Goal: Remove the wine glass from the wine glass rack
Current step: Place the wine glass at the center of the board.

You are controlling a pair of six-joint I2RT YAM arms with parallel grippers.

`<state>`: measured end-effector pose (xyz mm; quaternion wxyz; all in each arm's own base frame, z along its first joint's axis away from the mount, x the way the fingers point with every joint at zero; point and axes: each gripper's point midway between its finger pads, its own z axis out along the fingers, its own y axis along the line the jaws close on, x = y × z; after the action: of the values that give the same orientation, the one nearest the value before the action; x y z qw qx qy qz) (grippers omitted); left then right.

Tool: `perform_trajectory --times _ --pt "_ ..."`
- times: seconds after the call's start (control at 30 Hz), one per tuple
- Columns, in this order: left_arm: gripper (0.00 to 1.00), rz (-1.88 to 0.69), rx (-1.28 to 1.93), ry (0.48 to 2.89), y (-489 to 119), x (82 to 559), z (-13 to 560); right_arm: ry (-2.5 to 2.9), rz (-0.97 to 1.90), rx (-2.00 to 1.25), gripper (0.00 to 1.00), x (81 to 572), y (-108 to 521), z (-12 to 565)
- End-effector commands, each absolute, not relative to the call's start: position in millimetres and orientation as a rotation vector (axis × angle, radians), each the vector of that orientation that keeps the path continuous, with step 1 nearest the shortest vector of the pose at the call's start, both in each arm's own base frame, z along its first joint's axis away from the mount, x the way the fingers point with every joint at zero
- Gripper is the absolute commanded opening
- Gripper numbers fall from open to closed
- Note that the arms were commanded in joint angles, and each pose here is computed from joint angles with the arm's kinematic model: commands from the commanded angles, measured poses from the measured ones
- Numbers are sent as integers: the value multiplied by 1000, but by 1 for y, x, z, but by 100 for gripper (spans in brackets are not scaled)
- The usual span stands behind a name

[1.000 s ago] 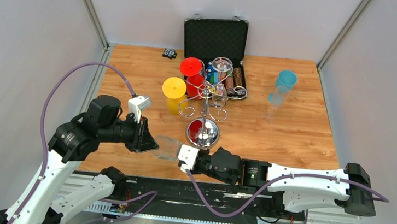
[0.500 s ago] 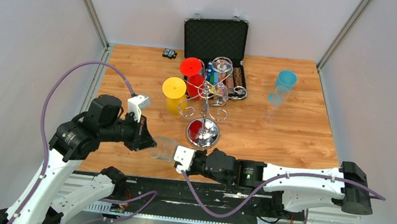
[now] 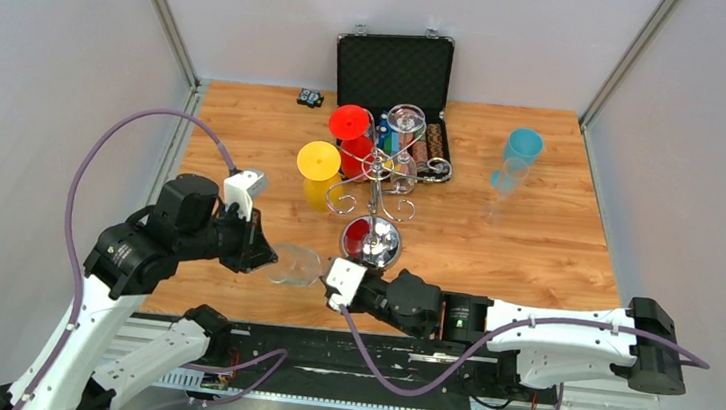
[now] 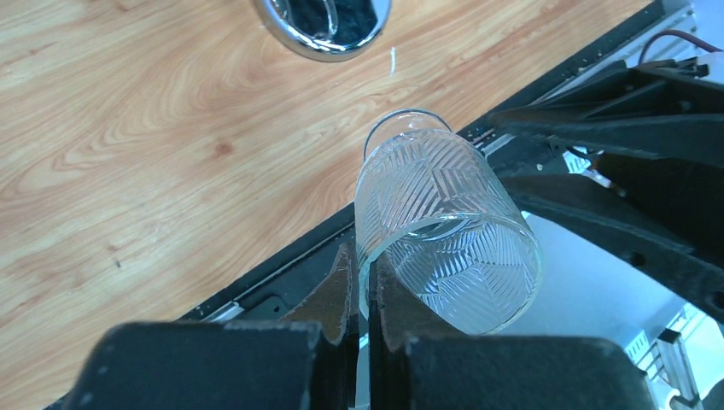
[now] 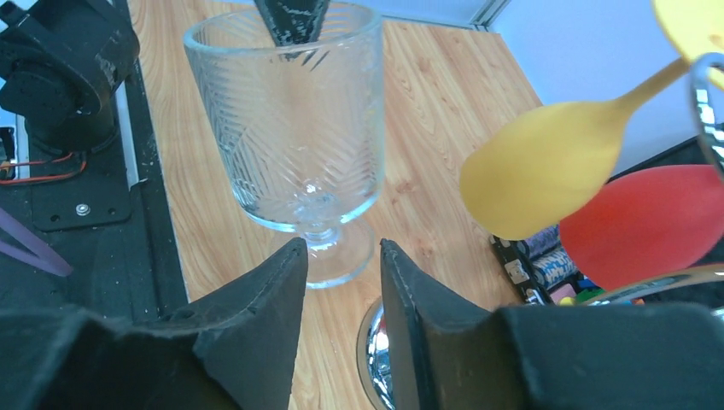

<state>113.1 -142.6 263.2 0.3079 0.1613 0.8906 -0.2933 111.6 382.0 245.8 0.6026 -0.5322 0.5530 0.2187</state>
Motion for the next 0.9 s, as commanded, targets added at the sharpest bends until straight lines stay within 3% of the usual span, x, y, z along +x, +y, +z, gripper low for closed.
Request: perform_trajectory --times 0.0,0.67,0.87 --pt "0 -764 395 2268 -142 123 286 1250 531 -1101 40 118 370 277" --pt "0 -128 195 2390 -89 202 240 1493 568 -805 60 135 308 291" --pt "0 -79 147 2437 -82 234 222 1581 604 -746 66 132 292 291"
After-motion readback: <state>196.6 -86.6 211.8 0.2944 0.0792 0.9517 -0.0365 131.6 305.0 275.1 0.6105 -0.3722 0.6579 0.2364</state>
